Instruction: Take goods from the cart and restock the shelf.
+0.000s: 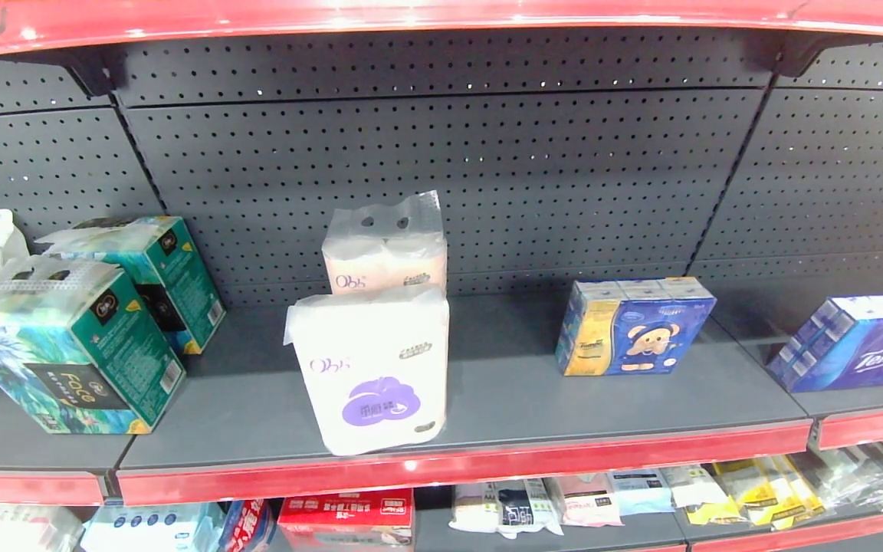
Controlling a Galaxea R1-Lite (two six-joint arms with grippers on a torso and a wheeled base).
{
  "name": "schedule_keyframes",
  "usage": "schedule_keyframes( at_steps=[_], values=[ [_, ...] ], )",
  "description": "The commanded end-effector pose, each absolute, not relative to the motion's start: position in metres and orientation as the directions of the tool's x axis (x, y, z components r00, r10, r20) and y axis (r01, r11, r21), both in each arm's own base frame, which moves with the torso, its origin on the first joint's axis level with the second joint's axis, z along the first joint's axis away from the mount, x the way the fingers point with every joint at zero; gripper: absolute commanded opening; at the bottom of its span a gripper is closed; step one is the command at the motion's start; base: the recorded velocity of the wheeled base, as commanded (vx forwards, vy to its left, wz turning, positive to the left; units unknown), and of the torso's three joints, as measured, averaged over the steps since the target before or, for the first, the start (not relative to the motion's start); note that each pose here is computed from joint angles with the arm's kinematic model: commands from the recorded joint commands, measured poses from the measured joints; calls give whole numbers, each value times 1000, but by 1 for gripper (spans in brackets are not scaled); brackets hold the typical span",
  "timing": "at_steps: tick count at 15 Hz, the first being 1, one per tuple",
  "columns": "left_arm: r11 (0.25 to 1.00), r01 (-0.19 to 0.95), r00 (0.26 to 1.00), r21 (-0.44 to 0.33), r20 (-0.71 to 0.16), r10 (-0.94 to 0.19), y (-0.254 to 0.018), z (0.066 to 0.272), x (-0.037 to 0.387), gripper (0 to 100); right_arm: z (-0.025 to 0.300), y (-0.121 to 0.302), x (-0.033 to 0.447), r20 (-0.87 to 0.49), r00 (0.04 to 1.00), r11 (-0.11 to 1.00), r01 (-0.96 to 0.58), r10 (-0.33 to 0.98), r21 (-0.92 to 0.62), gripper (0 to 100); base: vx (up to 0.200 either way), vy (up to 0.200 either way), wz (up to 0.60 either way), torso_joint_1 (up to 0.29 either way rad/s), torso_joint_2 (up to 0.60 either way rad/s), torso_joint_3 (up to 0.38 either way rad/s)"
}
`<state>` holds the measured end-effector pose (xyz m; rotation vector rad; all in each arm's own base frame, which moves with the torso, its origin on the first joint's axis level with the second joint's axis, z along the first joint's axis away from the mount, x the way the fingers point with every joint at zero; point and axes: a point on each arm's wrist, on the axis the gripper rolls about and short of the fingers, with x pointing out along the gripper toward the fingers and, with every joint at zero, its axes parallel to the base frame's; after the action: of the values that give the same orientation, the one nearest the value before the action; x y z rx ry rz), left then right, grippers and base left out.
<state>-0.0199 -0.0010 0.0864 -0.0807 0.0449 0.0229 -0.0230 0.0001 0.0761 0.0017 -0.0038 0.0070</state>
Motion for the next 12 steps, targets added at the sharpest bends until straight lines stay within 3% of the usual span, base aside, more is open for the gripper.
schedule_keyframes(
  at_steps=[1, 3, 4, 6, 7, 12],
  values=[
    [992, -86, 996, -92, -23, 84, 1, 82, -20, 100, 76, 0, -23, 3, 1000, 1000, -8, 8, 2, 100, 0, 0, 0, 0, 0, 0],
    [992, -84, 996, -92, 2, 84, 1, 81, -22, 100, 76, 0, -23, 3, 1000, 1000, -8, 8, 2, 100, 0, 0, 0, 0, 0, 0],
    [998, -45, 999, -50, 25, 46, 1, 80, -24, 100, 76, 0, -23, 3, 1000, 1000, -8, 8, 2, 100, 0, 0, 0, 0, 0, 0],
    [995, -40, 999, -94, 26, 43, 1, 80, -24, 100, 76, 0, -23, 3, 1000, 1000, -8, 8, 2, 100, 0, 0, 0, 0, 0, 0],
    [998, -13, 1000, 57, 8, 12, 0, 76, -23, 100, 76, 0, -23, 3, 1000, 1000, -8, 8, 2, 100, 0, 0, 0, 0, 0, 0],
    [1000, 12, 1000, 15, 3, -12, 0, 76, -23, 100, 76, 0, -23, 3, 1000, 1000, -9, 9, 2, 100, 0, 0, 0, 0, 0, 0]
  ],
)
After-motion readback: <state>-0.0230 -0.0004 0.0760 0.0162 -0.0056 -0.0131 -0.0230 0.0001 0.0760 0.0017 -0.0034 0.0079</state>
